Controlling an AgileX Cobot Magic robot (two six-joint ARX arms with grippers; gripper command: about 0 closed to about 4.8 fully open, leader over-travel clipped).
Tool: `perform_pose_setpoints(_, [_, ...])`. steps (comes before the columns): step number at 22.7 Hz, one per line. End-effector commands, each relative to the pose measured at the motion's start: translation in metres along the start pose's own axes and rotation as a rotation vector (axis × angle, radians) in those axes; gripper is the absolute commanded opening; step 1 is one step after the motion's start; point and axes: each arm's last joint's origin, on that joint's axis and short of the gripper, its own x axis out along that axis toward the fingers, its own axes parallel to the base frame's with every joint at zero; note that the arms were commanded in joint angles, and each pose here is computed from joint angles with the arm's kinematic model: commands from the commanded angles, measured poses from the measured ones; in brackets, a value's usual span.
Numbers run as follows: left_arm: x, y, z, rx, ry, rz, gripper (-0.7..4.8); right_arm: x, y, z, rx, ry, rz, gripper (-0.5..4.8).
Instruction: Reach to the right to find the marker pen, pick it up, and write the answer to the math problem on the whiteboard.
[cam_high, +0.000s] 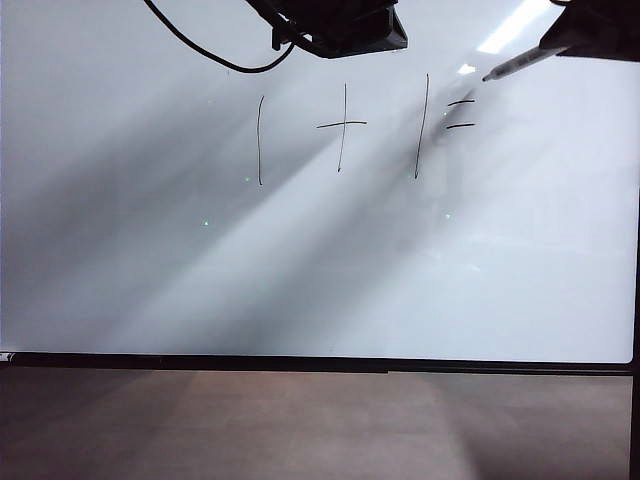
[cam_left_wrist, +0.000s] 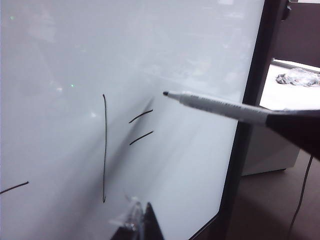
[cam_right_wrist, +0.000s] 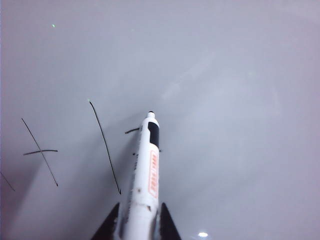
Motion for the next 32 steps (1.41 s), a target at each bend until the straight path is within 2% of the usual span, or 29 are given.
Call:
perform_pose_setpoints(1, [-0.001,-0.001,0.005,0.004,-0.022,-0.005,-0.05,0.000,0.002,0.005,-0.013,-0.037,0.012,-0.06])
perform_pose_setpoints(25, [-0.001,-0.001,0.003,0.004,-0.013,-0.005,-0.05,0.005,-0.002,0.003,-0.021,-0.056,-0.025,-0.06])
perform_pose_setpoints(32, [-0.001,-0.001,0.003,0.004,-0.013,-0.005,-0.05,0.003,-0.011,0.005,-0.027,-0.061,-0.059,-0.06])
